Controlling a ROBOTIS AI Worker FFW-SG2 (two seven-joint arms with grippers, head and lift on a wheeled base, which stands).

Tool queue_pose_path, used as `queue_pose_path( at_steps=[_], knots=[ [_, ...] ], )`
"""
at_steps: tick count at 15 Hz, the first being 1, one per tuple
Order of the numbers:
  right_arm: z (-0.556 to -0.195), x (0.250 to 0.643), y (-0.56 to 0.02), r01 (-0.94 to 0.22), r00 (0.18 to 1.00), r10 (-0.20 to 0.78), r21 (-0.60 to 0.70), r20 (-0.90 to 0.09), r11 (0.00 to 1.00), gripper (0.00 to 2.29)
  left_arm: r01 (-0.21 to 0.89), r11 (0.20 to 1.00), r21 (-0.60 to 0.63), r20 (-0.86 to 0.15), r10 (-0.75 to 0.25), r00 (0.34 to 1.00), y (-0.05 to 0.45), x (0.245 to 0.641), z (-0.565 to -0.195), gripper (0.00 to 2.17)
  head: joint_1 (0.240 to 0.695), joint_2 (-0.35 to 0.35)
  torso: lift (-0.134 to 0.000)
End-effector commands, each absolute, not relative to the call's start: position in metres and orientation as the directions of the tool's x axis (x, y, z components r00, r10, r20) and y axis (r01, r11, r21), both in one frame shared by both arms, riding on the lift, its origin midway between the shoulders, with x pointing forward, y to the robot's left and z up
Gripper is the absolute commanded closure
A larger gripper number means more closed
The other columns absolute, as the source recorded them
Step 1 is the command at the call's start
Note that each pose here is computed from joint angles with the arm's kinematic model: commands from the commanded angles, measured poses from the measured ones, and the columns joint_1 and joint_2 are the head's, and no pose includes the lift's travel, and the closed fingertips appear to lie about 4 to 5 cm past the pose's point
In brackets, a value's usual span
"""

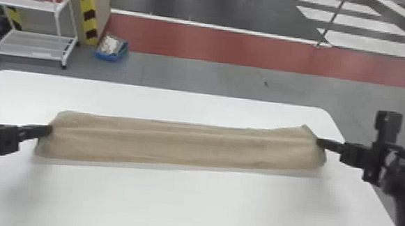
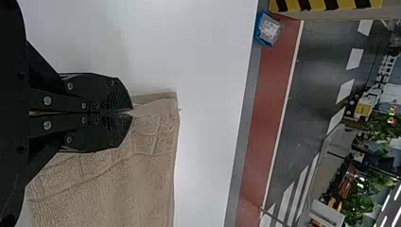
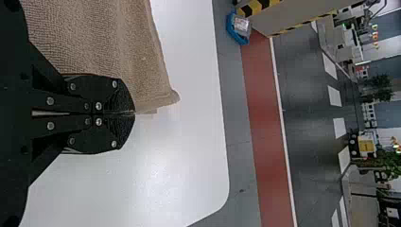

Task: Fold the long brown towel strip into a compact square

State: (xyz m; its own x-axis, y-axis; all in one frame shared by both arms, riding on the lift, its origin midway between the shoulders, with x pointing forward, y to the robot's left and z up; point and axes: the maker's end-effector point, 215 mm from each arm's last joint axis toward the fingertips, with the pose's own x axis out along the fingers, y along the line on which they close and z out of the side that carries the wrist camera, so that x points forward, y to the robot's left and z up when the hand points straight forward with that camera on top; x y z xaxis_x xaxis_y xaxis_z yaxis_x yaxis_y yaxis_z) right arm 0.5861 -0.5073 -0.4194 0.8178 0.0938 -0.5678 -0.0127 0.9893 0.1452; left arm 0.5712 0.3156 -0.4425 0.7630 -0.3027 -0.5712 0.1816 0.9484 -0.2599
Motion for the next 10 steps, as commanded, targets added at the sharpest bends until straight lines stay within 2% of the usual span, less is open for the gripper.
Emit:
queue_pose_path(
  at_steps=[1,2,3,7,10],
  knots=[
    [-0.425,0.583,-0.505,-0.009,0.801,0.097,0.15,-0.591,0.989,0.66,0.192,0.944,-0.27,-0.575,-0.317,0.754,0.311,0.566,-0.444,0.54,0.695,-0.18,-0.124],
    [-0.43,0.578,-0.506,0.0,0.787,0.095,0.154,-0.609,0.988,0.38,0.194,0.944,-0.268,-0.575,-0.318,0.754,0.312,0.563,-0.441,0.23,0.695,-0.179,-0.124],
    [-0.432,0.573,-0.505,0.005,0.774,0.1,0.164,-0.625,0.986,0.13,0.199,0.942,-0.269,-0.583,-0.324,0.745,0.311,0.556,-0.44,0.05,0.695,-0.182,-0.124],
    [-0.419,0.556,-0.504,0.018,0.765,0.112,0.195,-0.634,0.981,0.08,0.203,0.942,-0.267,-0.572,-0.325,0.753,0.318,0.537,-0.414,0.04,0.695,-0.185,-0.124],
    [-0.416,0.533,-0.494,0.026,0.749,0.133,0.229,-0.649,0.973,0.09,0.192,0.935,-0.297,-0.589,-0.338,0.734,0.317,0.523,-0.418,0.04,0.695,-0.186,-0.124]
  ],
)
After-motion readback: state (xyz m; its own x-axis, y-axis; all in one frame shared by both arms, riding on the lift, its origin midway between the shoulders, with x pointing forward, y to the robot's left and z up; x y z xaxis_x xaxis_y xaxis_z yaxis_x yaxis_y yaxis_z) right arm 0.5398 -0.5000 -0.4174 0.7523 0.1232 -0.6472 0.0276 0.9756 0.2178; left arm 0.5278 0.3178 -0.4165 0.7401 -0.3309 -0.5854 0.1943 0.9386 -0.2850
